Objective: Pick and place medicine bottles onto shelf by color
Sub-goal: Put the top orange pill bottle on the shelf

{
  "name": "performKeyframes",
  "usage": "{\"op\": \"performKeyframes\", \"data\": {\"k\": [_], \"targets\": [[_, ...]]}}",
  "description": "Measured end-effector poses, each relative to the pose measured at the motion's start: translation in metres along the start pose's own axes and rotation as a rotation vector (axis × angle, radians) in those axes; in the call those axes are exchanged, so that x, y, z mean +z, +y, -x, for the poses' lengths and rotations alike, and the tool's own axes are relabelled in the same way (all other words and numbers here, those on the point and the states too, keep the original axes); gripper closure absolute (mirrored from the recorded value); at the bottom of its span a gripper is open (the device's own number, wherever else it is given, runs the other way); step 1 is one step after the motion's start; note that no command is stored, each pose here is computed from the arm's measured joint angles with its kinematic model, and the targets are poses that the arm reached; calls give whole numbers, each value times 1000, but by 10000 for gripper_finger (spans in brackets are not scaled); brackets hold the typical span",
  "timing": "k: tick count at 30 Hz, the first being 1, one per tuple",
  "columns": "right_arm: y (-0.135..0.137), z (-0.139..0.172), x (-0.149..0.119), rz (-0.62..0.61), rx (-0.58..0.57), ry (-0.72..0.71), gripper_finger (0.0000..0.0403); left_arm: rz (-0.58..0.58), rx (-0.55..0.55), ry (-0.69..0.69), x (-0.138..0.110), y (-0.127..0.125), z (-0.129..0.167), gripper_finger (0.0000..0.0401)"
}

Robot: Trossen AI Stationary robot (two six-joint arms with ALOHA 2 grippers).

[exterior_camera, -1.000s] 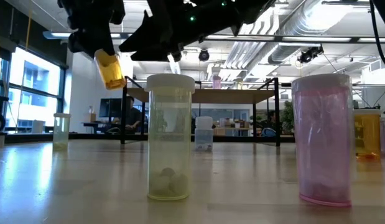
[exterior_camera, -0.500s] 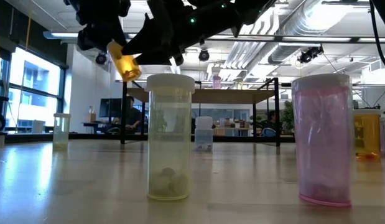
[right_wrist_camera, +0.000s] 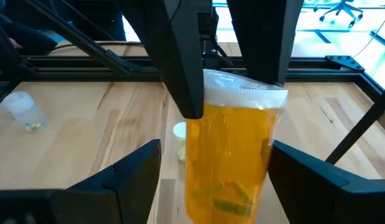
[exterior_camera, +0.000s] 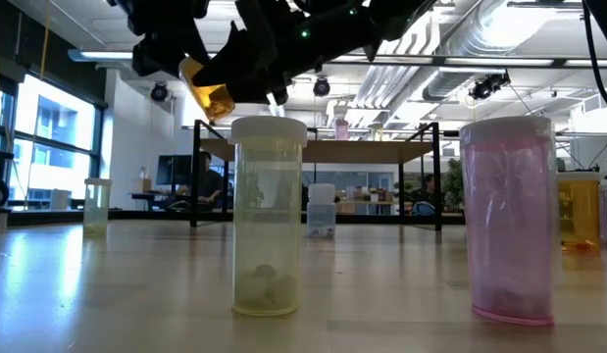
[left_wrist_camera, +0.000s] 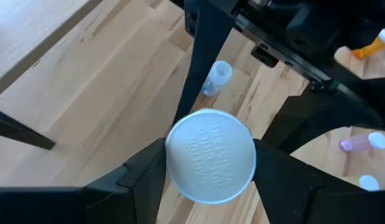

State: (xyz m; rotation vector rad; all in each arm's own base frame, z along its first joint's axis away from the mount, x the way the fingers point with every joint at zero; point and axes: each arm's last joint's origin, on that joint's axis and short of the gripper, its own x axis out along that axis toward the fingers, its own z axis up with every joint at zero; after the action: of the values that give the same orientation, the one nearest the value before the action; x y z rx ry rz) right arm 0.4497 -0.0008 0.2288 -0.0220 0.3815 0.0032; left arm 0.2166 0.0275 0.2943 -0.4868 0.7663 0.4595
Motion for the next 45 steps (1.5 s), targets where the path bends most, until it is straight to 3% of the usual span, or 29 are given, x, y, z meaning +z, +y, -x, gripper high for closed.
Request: {"op": "performKeyframes", "data": {"k": [15, 25, 45], "targets": [[0, 0, -1, 0, 0, 11, 212, -17, -10, -8, 1, -1, 0, 195], [0, 1, -1, 2, -1, 13, 214, -15, -15, -21, 2, -1, 0, 192], [0, 1, 1, 3, 0, -1, 215, -54, -17, -27, 3, -1, 0, 141]]}}
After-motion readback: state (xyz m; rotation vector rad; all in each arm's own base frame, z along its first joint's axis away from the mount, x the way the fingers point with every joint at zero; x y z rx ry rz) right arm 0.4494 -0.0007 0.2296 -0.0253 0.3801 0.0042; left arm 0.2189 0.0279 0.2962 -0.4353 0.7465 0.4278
